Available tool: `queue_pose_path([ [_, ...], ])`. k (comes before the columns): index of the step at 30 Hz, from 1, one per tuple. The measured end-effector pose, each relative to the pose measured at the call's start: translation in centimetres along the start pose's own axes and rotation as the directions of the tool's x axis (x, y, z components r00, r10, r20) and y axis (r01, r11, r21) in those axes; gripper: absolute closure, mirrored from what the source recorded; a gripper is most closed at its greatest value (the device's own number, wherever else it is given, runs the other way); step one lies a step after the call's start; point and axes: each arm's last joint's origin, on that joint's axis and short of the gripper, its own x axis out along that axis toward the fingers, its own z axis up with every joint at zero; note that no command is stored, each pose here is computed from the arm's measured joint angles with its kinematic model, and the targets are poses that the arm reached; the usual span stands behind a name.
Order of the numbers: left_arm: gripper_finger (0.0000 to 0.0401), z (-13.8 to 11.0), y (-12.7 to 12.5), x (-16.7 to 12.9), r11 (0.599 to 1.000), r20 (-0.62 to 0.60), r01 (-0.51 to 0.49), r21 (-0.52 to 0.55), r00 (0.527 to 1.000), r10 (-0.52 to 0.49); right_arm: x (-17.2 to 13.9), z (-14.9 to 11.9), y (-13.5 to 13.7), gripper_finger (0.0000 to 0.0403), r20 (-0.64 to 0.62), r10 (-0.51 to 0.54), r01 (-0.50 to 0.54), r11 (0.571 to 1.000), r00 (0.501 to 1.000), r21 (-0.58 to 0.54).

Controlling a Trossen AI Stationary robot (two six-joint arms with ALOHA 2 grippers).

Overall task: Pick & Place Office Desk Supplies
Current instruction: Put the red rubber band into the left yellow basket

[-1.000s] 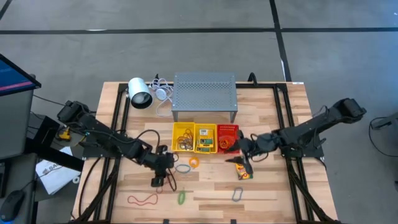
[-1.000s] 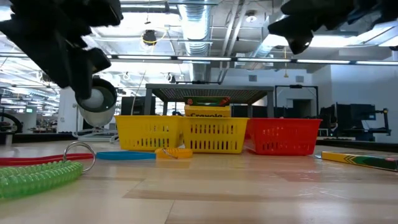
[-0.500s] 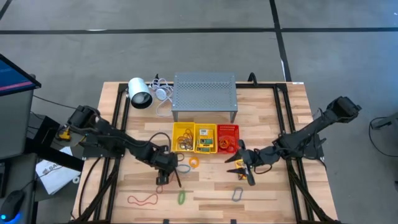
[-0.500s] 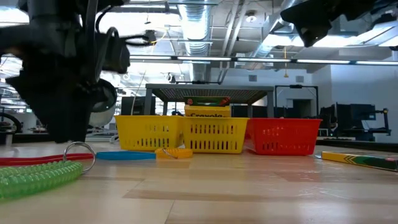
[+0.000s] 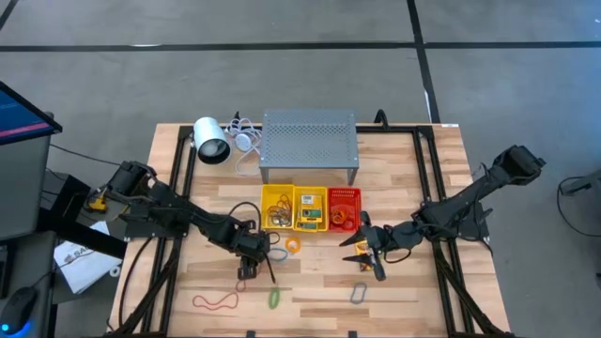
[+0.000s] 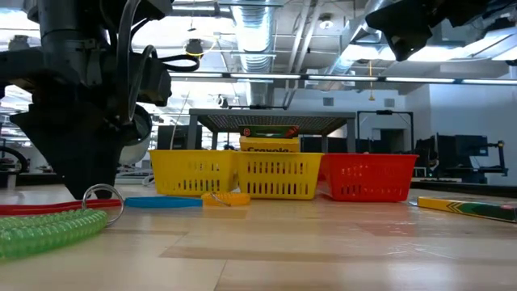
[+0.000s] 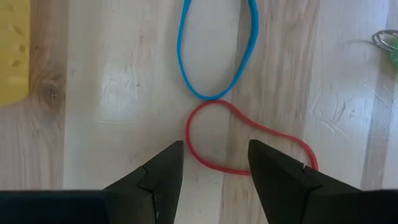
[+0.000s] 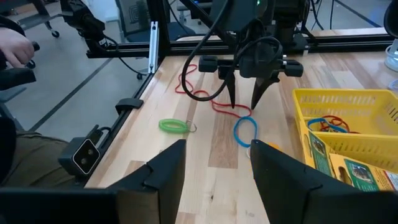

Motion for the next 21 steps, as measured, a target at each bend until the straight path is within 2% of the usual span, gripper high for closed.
queue_pose_path([
  [21,0.0225,0.01,0.08,0.00,1.000,0.009,-0.024,0.003,1.000,0.024,0.00,-0.01,0.00,0.0228,-0.001,-0.001,0.001,1.000,1.000,0.001],
])
